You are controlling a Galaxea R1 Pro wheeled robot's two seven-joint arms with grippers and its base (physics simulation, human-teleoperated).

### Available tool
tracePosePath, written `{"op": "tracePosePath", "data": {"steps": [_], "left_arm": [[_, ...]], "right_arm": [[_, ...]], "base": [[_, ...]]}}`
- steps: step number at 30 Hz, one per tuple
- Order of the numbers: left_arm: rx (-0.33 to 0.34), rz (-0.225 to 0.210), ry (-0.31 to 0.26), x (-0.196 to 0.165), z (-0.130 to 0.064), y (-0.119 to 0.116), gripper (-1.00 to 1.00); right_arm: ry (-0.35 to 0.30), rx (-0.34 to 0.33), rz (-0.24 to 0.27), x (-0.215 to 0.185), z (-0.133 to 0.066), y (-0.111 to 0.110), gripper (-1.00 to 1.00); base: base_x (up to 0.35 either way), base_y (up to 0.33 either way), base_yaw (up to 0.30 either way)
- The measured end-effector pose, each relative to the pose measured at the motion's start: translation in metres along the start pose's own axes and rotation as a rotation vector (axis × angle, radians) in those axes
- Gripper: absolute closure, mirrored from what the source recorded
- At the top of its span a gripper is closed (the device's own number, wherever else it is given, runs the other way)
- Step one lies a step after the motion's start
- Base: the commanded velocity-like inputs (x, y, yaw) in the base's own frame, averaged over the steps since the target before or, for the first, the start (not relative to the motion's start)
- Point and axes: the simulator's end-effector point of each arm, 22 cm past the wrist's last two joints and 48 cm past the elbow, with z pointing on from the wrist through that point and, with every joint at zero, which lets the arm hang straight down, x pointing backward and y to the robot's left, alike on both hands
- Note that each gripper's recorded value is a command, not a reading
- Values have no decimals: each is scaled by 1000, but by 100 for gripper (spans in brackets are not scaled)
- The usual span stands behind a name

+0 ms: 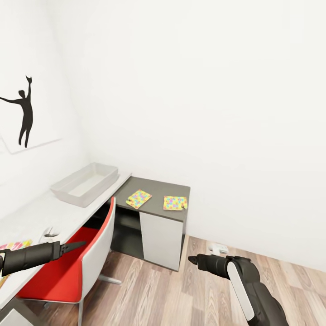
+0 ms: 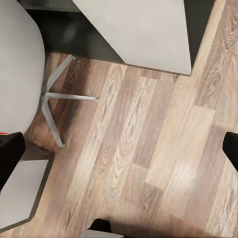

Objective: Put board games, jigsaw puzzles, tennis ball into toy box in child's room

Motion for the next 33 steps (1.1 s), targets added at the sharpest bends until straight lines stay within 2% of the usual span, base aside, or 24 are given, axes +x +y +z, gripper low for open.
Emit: {"op": "tracePosePath", "data": {"steps": [13,33], "left_arm": [[-4,-13,16,6,5,6,-100],[-7,-25,30,11,10,11,-100]], "right_arm": [[21,2,7,8,7,-3,-100],[39,5,14,15,13,-6,-100]], "base": [[334,0,39],[334,0,244]]}}
